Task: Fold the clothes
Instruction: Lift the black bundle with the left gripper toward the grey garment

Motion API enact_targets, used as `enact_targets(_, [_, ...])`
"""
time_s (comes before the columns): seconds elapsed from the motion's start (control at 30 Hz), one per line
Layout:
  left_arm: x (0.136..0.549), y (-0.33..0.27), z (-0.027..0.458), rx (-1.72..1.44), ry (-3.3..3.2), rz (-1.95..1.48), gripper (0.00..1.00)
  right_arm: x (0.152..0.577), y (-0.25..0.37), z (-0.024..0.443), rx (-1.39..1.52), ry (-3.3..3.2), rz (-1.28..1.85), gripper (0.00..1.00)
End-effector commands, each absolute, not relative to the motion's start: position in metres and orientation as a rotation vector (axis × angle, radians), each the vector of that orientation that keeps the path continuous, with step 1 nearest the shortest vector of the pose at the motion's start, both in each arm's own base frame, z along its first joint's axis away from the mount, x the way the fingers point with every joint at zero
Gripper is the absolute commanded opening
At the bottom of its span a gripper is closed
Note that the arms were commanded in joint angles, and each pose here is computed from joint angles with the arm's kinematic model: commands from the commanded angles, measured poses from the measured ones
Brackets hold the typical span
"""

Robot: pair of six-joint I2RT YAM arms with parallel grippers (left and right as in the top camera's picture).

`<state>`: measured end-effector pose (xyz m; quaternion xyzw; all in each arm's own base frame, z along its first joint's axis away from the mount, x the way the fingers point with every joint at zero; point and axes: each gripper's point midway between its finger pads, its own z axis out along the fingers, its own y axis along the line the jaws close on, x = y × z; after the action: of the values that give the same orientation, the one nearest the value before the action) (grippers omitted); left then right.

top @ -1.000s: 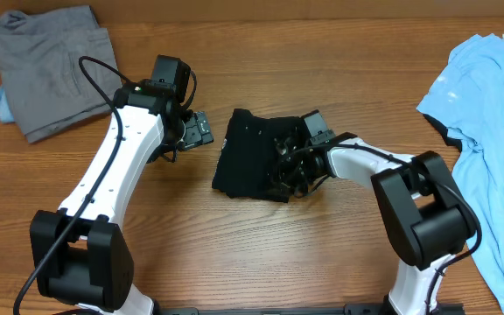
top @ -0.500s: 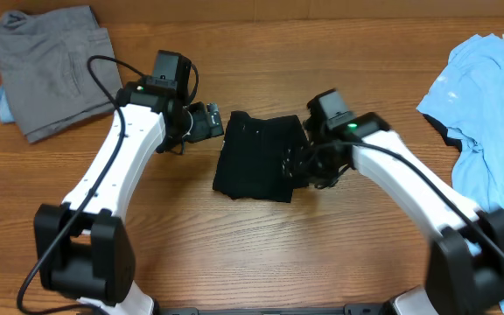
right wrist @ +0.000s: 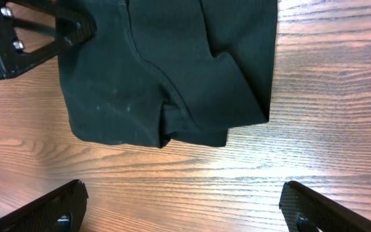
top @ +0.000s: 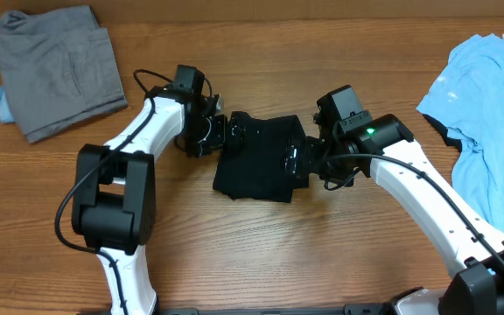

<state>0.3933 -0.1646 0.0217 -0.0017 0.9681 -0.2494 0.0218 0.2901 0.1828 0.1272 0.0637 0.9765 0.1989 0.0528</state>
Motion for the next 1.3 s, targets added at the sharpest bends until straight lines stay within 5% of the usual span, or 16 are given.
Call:
enact_targets(0.0, [0.376,-0.187,0.001,0.186,3.009,-0.997,1.0,0.295,0.182,0.132,0.162,2.941,0.595,1.0])
enact_targets(0.13, [0.363,-0.193,-0.007,0.217,3.042,-1.071,0.98,0.296,0.182,0.132,0.161,2.938,0.596,1.0])
enact_targets(0.23, [0.36,-0.194,-0.014,0.191,3.077,-1.051,0.71,0.297,0.183,0.132,0.161,2.935,0.598,1.0])
enact_targets(0.33, [0.361,-0.191,-0.017,0.176,3.087,-1.01,0.69,0.296,0.182,0.132,0.161,2.938,0.597,1.0])
enact_targets(0.37, [0.361,-0.191,-0.017,0.173,3.089,-1.009,0.49,0.296,0.182,0.132,0.161,2.938,0.597,1.0])
enact_targets(0.4, [0.364,-0.191,-0.017,0.178,3.078,-1.003,0.14,0.296,0.182,0.132,0.161,2.938,0.597,1.0])
enact_targets(0.43, [0.367,-0.191,-0.017,0.183,3.062,-1.004,0.04,0.296,0.182,0.131,0.161,2.938,0.596,1.0])
enact_targets(0.67, [0.407,-0.146,-0.004,0.209,3.058,-0.625,0.04,0.293,0.181,0.131,0.16,2.949,0.59,1.0])
enact_targets(0.97, [0.508,-0.029,0.098,0.252,2.799,-0.138,0.04,0.284,0.175,0.127,0.169,2.995,0.547,1.0])
enact_targets(1.27, [0.546,0.046,0.18,0.072,2.602,0.024,0.04,0.272,0.156,0.12,0.189,3.054,0.399,1.0])
